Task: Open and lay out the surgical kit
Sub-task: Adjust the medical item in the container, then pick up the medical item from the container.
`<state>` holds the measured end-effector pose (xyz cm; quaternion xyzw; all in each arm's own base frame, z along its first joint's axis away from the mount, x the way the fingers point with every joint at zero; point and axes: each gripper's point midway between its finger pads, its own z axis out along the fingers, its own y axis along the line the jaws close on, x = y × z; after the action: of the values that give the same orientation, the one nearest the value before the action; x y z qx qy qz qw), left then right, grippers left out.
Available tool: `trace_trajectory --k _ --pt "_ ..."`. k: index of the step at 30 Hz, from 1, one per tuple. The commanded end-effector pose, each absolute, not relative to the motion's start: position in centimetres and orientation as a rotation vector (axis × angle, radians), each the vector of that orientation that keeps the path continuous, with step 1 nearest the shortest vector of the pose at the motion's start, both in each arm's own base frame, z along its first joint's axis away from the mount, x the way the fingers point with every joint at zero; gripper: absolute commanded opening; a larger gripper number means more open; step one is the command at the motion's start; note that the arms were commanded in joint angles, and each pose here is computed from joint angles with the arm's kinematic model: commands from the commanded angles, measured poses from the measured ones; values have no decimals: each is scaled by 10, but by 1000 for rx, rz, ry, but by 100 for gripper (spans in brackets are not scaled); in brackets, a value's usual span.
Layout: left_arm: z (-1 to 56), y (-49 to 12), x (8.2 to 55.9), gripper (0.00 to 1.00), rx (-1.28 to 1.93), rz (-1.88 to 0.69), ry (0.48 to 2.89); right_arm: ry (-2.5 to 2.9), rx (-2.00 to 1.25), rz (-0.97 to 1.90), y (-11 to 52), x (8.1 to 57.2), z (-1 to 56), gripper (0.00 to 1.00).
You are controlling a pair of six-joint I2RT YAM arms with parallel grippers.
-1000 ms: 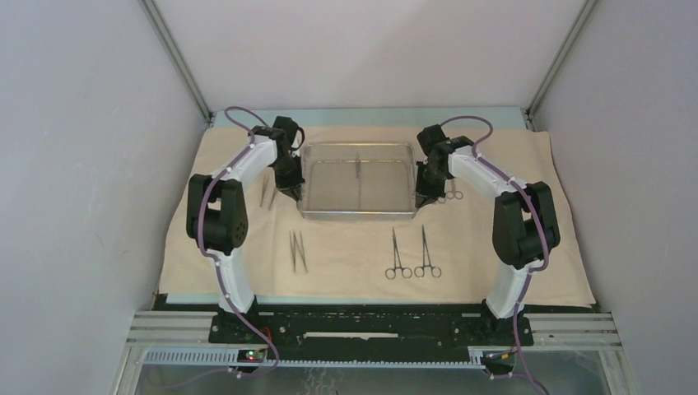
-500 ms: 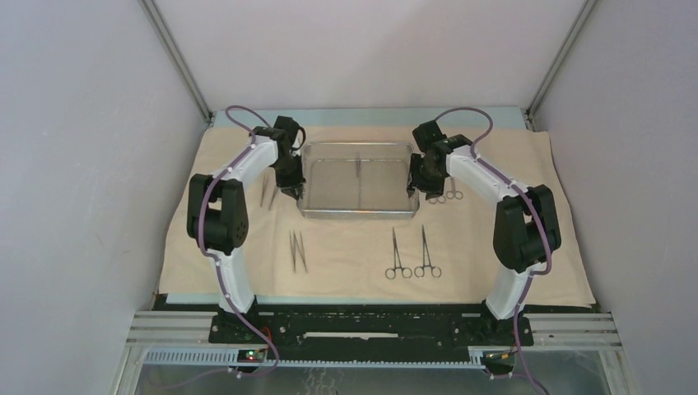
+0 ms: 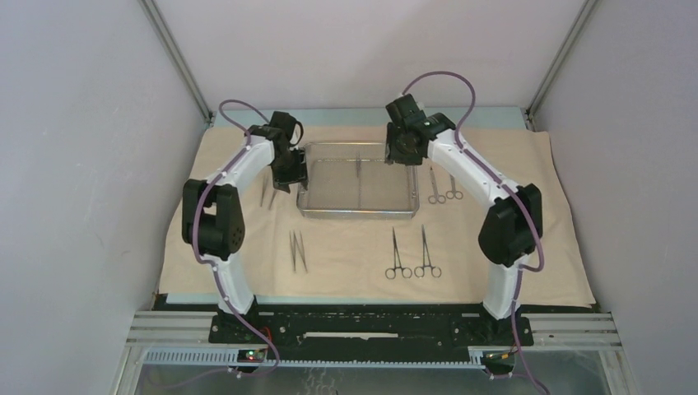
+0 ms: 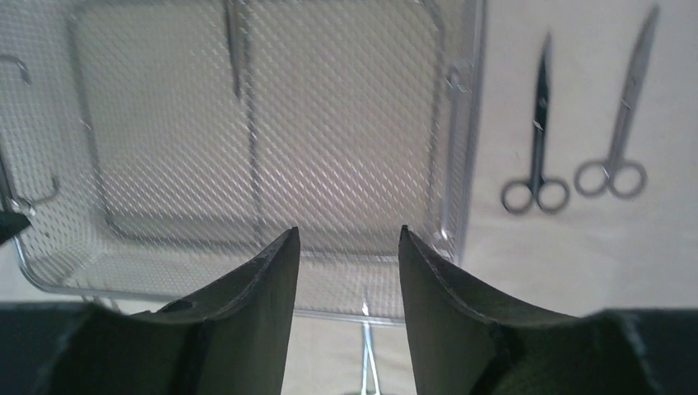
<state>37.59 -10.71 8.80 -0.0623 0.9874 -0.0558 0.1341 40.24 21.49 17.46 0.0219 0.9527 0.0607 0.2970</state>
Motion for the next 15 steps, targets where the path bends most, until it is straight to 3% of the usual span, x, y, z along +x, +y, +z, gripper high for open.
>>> trace_trajectory --k 1,8,15 --pt "123 -111 384 60 -170 -225 2709 2515 10 138 239 431 164 55" --pt "143 -113 378 72 -217 -297 2571 2533 -10 176 271 462 137 52" --pt "148 -113 366 75 -242 -337 2521 2546 -17 218 293 481 111 42"
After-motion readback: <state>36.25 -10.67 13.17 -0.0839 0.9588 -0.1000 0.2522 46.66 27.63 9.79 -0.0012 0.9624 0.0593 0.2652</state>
